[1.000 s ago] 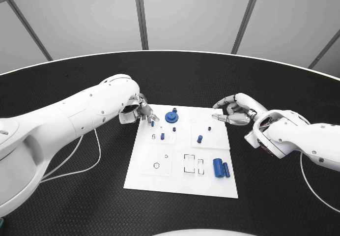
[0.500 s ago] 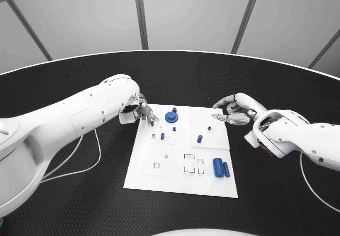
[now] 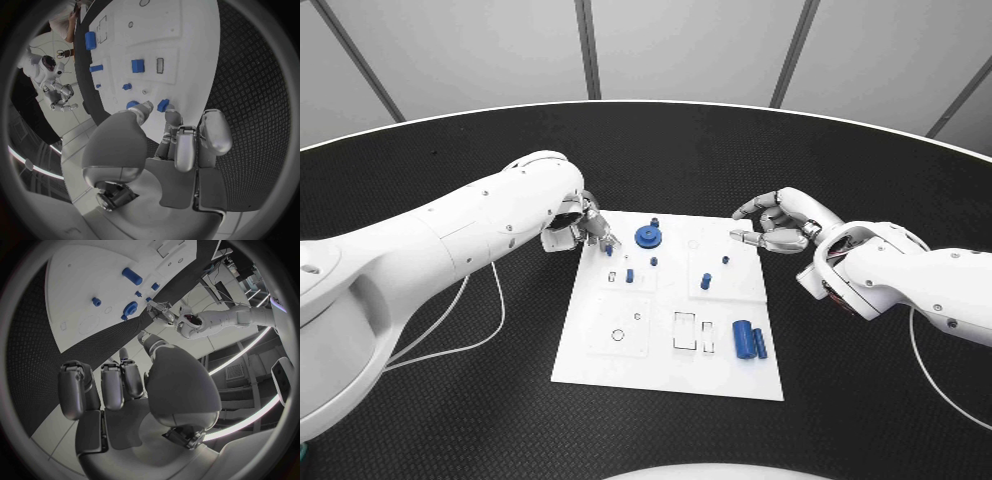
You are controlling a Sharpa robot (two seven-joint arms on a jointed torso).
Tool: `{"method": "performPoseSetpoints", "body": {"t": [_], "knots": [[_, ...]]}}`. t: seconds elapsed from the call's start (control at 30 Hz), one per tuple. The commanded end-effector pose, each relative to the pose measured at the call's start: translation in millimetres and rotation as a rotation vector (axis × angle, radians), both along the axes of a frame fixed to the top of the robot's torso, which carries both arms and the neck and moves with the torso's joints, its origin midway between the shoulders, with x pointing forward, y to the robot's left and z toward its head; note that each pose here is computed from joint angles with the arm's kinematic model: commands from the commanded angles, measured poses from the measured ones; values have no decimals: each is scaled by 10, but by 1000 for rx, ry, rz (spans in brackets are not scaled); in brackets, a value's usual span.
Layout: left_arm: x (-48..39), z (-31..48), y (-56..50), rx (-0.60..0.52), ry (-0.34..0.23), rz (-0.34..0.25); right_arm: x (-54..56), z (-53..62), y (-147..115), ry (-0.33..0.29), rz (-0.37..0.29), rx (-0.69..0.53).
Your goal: Assemble the parts on the task board
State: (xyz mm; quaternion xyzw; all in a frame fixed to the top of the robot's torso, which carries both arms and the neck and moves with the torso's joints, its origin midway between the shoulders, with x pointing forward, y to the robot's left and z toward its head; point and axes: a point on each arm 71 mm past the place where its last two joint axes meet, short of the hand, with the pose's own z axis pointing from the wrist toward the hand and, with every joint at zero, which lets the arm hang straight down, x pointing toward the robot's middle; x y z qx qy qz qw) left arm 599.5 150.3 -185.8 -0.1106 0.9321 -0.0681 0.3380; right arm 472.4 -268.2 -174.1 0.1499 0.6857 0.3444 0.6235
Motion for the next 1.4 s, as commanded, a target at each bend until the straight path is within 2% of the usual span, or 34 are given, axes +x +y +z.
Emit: {"method": "performPoseSetpoints", "body": {"t": [0.03, 0.37, 0.77, 1.2, 1.4], "knots": [[-1, -5, -1, 2, 3, -1, 0, 0, 0, 0, 0, 0], [1, -8, -2, -3, 1, 0, 2, -1, 0, 1, 0, 0], [5, -15, -14, -97, 28, 25, 4, -3, 2, 2, 1, -1], [-3, -31, 12, -93, 59, 22, 3, -4, -1, 4, 1, -2], [-1, -30, 20, -95, 56, 24, 3, -4, -3, 4, 0, -2]]}}
